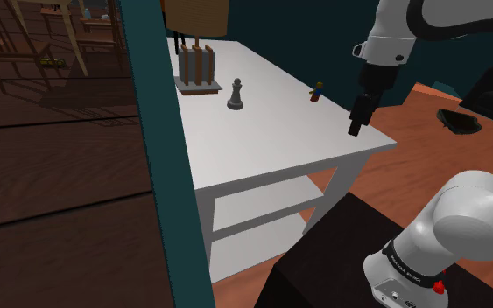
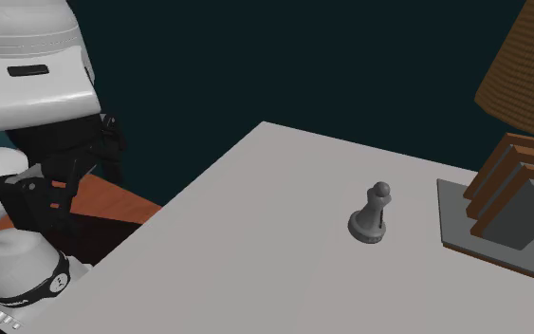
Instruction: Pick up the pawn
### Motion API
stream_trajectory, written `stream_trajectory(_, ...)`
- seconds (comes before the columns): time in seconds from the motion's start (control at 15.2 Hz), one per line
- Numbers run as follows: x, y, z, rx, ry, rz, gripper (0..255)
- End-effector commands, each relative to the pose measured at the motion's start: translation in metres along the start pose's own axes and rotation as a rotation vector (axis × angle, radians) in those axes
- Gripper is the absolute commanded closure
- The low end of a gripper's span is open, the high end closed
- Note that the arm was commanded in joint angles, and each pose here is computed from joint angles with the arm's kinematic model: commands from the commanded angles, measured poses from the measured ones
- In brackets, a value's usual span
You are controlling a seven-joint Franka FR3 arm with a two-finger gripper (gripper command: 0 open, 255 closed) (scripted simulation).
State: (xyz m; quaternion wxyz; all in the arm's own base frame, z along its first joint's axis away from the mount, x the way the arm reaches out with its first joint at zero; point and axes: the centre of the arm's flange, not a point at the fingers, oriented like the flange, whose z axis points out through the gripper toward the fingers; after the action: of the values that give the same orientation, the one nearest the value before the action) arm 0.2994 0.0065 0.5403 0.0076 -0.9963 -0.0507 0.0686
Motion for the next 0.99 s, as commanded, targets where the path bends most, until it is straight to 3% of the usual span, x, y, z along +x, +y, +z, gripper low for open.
stream_trajectory(0.0,0.0,0.0,0.0,0.0,0.0,0.0,0)
stream_trajectory(0.92,0.171,-0.034,-0.025,-0.017,0.057,0.065,0)
